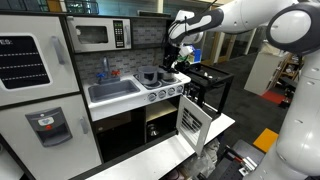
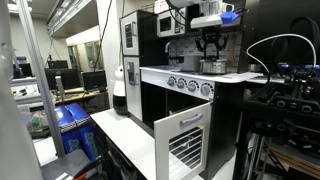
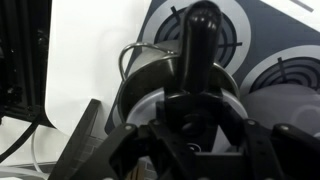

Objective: Remove the grey lid from the silver pot and place it on top of the grey pot

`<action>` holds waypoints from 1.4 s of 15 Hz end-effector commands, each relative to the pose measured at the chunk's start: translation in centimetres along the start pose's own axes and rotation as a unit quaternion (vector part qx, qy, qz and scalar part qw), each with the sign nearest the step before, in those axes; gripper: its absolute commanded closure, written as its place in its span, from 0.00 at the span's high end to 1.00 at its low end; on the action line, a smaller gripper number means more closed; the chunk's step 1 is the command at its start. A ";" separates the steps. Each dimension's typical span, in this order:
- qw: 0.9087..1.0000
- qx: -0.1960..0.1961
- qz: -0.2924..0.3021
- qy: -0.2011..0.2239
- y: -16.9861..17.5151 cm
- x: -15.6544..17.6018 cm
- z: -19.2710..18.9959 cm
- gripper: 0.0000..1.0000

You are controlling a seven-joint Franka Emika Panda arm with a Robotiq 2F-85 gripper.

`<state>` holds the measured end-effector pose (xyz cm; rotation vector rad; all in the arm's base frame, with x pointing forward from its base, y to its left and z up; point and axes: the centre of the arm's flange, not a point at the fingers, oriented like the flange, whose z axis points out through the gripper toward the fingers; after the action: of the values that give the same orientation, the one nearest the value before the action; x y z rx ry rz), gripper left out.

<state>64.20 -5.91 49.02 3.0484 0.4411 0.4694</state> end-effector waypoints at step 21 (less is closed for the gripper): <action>0.993 0.004 0.117 0.003 -6.0 2.6 -7.6 0.30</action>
<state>61.84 -1.44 56.46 3.0879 0.2084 0.5060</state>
